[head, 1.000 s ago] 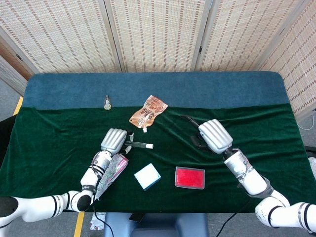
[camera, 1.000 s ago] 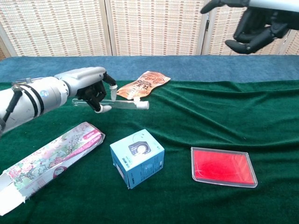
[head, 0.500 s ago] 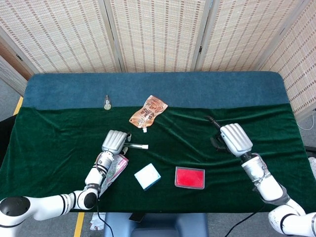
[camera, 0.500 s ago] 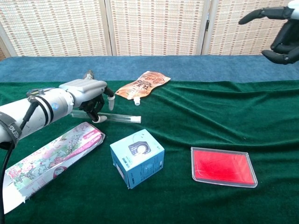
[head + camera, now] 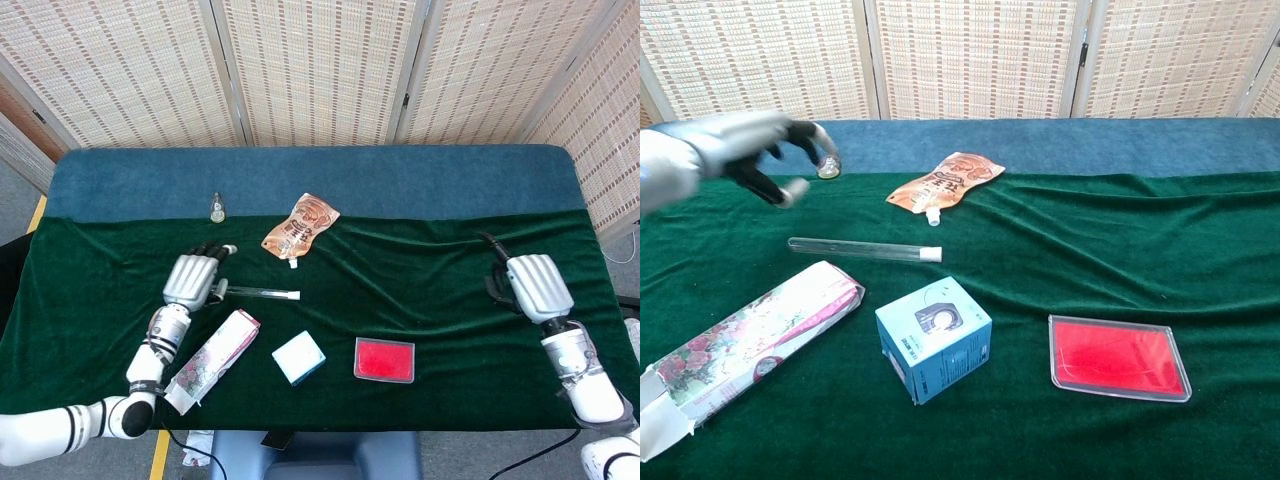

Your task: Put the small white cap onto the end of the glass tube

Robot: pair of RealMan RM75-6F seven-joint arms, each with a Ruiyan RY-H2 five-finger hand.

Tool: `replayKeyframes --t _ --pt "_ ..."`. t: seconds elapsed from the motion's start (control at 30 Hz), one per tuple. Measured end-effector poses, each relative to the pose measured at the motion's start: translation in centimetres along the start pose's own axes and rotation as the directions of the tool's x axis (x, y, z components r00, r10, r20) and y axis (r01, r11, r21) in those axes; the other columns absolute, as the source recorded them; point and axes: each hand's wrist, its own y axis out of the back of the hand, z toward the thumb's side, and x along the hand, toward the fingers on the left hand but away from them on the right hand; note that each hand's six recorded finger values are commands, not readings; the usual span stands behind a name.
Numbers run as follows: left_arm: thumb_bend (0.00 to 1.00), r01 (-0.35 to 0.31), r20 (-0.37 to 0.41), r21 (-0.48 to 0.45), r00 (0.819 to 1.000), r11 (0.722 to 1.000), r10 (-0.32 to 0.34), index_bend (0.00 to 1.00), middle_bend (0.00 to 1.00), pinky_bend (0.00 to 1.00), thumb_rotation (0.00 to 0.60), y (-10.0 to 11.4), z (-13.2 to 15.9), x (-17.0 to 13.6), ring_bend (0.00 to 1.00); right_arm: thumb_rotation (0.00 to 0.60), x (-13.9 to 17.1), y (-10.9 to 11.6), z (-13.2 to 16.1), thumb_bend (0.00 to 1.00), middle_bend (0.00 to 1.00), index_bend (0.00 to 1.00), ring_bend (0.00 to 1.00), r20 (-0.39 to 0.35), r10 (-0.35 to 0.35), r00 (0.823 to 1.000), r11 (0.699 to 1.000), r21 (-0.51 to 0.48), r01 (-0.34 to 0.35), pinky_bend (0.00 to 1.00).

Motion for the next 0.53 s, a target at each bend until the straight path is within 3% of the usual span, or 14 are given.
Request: replayKeyframes --t 0.17,0.23,0.4,0.53 --pt "0.52 -0.131 -0.067 -0.008 0.989 0.991 0.130 0.23 0.27 0.16 0.600 2.8 -4.6 -3.5 0.10 0.600 2.5 0.4 -3.1 0.57 0.13 0.12 0.21 0.083 -0.037 0.996 0.998 0.057 0.033 0.21" --pt "0.50 -0.178 -0.095 -0.017 0.980 0.984 0.176 0.23 0.27 0.14 0.600 3.5 -6.4 -5.4 0.10 0.600 3.7 0.3 -4.1 0.57 0.06 0.07 0.12 0.111 -0.042 0.993 0.997 0.073 0.034 0.11" --pt "0.48 -0.244 -0.137 -0.022 0.961 0.969 0.239 0.23 0.26 0.10 0.600 4.5 -9.4 -10.0 0.10 0.600 5.9 0.2 -5.6 0.57 0.02 0.01 0.08 0.159 -0.066 0.985 0.995 0.077 0.055 0.08" --pt "0.47 -0.259 -0.162 -0.018 0.954 0.966 0.253 0.23 0.26 0.09 0.600 4.3 -10.6 -13.2 0.11 0.600 7.6 -0.1 -6.5 0.57 0.02 0.01 0.08 0.181 -0.083 0.980 0.996 0.052 0.074 0.08"
